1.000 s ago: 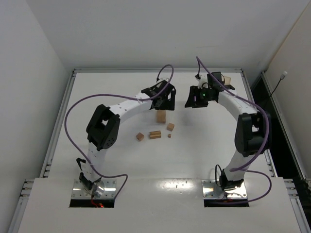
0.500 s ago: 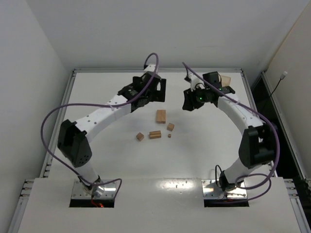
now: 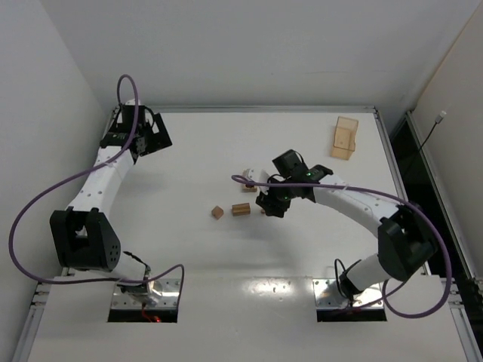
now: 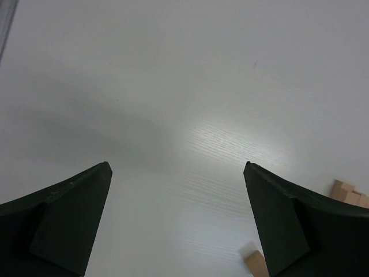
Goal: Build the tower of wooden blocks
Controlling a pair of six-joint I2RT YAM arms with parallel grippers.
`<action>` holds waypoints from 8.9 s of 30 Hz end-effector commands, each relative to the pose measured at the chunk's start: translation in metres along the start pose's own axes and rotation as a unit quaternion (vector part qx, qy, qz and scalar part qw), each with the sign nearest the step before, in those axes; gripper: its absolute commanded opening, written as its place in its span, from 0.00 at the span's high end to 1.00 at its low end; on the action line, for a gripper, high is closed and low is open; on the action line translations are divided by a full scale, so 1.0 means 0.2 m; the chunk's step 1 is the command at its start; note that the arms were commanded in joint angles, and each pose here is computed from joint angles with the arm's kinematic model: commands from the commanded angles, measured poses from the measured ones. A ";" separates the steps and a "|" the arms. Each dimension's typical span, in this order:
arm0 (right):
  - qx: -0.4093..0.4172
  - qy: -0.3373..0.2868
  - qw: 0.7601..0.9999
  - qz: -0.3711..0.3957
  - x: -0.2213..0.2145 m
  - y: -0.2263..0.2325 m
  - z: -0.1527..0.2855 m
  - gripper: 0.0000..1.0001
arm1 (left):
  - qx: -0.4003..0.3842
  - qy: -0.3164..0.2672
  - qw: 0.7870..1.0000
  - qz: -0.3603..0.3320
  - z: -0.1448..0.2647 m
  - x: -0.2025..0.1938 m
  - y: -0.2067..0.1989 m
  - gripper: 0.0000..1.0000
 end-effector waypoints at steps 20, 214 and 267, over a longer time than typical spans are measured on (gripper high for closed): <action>-0.059 0.043 0.989 -0.126 0.02 -0.39 -0.27 0.52 | -0.068 0.044 0.997 0.017 -0.02 0.02 0.04 0.01; 0.070 -0.017 0.990 -0.122 0.53 0.01 -0.56 0.37 | -0.019 0.005 0.997 0.078 -0.03 0.10 0.21 0.01; -0.068 0.009 0.983 -0.170 0.65 -0.10 -0.64 1.00 | -0.014 0.036 0.996 0.084 -0.13 0.05 0.22 0.01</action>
Point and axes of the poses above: each gripper's point midway between its finger pads, its own z axis back along the fingers, its own y axis along the line the jaws close on, x = y × z, the point moved 10 cm from there along z, back along the fingers, and after that the axes turned 10 degrees about z, right-handed, at the moved point
